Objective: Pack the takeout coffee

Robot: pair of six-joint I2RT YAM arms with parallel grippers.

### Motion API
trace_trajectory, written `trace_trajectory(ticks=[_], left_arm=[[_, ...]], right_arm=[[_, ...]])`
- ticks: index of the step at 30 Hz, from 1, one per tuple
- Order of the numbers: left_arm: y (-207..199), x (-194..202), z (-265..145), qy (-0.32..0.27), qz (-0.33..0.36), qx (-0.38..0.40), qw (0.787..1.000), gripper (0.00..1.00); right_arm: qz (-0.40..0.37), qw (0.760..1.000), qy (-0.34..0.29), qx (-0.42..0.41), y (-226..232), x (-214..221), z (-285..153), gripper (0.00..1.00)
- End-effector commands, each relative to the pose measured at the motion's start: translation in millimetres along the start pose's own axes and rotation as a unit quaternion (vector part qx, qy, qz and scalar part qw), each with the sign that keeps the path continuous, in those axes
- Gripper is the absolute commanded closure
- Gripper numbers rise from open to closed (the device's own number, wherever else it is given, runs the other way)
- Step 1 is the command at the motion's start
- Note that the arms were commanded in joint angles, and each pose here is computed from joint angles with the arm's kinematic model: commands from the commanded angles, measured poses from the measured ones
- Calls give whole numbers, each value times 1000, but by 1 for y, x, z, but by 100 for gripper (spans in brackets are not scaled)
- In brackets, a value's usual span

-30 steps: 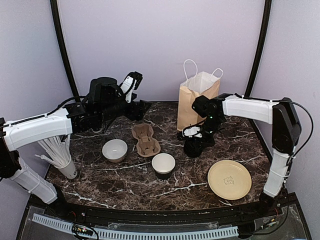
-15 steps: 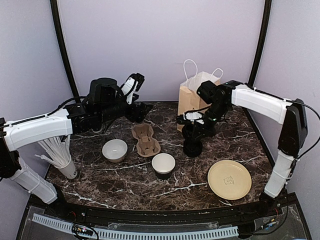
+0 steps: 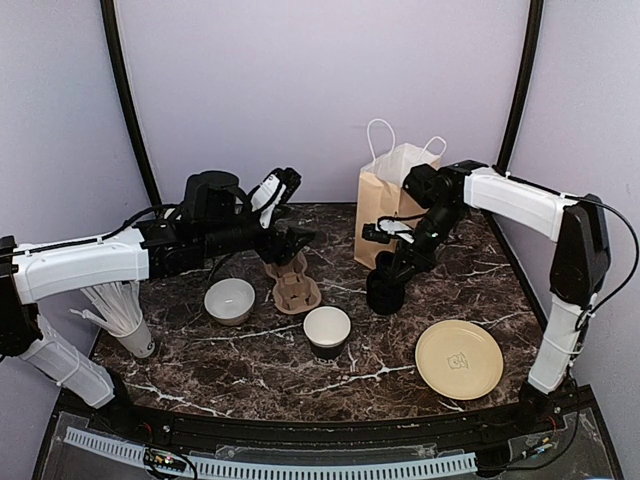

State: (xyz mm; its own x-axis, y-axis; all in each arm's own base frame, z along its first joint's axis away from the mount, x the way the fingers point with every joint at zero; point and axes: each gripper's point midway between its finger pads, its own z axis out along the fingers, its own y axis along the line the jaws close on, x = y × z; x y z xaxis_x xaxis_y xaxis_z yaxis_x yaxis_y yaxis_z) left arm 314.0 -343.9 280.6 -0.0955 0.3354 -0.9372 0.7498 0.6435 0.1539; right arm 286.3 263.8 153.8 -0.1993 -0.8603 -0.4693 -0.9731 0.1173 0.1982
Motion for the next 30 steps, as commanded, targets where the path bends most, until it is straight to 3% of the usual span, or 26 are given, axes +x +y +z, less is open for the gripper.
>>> trace_trajectory(ticks=[1,2,4,5,8,12,13,15,22,30], left_arm=[[-4,-15,-4,-21,13,13,1000,21],[-4,-14,-4,-19,13,13,1000,21],[-6,-13,-3,-16,16,15,1000,21],[-7,-13,-3,-14,18,15,1000,21],[-11,-12,-3,-13,23,20,999,21],[-21,-14,-5,-22,46,29,998,21],[-27,-9,-5,-23,51,35,998,16],[-43,-13,-14,-57,70,60,994,10],[-71,-55,-70,-252,103,107,956,7],[-80,-90,-80,-342,78,120,929,1]], right_arm=[[34,997,44,57,-16,5,-3,96],[20,996,65,59,-11,10,1,96],[8,1000,13,-15,15,-6,-8,95],[21,999,-13,-23,15,-13,-14,95],[16,1000,-12,-16,15,-18,-19,95],[-6,994,-94,-52,38,-53,-48,95],[-13,990,-121,-65,45,-65,-57,95],[-28,981,-168,-91,60,-85,-78,96],[-73,931,-300,-196,105,-129,-133,94],[-82,892,-354,-267,129,-134,-150,93]])
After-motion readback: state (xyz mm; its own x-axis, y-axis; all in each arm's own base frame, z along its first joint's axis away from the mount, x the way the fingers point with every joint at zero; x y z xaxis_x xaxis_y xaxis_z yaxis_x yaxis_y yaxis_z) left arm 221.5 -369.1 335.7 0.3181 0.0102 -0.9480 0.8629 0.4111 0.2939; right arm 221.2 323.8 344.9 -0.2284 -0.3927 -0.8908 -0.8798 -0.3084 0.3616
